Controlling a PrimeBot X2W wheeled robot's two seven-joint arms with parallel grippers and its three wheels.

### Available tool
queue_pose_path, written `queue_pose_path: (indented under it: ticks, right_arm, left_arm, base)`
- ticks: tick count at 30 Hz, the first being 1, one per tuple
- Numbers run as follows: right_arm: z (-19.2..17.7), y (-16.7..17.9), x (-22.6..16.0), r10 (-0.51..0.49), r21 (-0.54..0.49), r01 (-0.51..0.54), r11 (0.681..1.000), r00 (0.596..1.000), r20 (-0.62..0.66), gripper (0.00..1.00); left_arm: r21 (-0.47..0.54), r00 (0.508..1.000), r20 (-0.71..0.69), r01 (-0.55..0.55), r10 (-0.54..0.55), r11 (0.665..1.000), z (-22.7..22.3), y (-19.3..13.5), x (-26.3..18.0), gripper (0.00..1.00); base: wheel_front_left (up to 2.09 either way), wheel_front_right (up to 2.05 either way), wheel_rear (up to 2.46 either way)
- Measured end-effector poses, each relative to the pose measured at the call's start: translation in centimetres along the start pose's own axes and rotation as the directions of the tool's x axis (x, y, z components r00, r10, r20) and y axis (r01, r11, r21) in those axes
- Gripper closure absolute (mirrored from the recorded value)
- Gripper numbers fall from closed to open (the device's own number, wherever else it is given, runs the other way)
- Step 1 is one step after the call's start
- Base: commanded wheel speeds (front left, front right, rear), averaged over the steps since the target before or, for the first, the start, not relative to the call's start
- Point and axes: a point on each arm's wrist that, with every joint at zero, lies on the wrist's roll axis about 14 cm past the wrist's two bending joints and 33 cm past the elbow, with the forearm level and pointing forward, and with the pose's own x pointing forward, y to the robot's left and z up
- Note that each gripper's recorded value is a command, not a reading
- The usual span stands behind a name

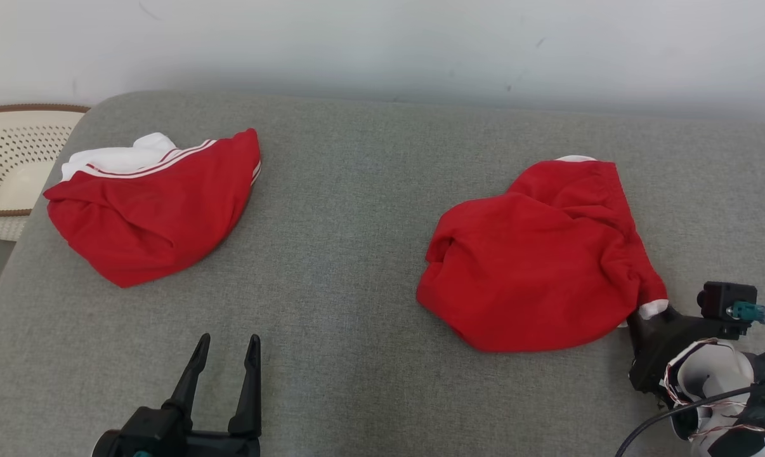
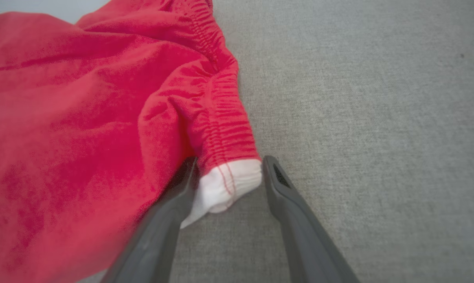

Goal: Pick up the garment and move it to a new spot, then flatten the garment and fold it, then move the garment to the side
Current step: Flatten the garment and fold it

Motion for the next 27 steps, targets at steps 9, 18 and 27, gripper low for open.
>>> queue_pose_path:
  ticks: [9, 18, 27]
  right_arm:
    - [2.2, 2.9, 0.8, 0.094, -0.060, -0.089, 0.994, 0.991, 0.093, 1.00]
    - [8.7, 9.0, -1.6, 0.292, -0.168, -0.253, 0.953, 0.917, 0.274, 1.00]
    - [14.1, 14.5, -4.8, 0.438, -0.225, -0.377, 0.898, 0.808, 0.394, 1.00]
  left_arm:
    - [0.004, 1.000, 0.002, -0.015, 0.015, 1.000, 0.1, 0.5, -0.1, 0.00]
    - [-0.008, 1.000, 0.024, 0.005, -0.005, 1.000, 0.9, -0.3, -0.6, 0.00]
    - [-0.013, 0.999, 0.048, 0.005, -0.004, 1.000, 1.9, -0.2, -1.6, 0.00]
  base:
    - [0.00, 0.00, 0.00]
    - [0.00, 0.00, 0.00]
    - [0.00, 0.00, 0.00]
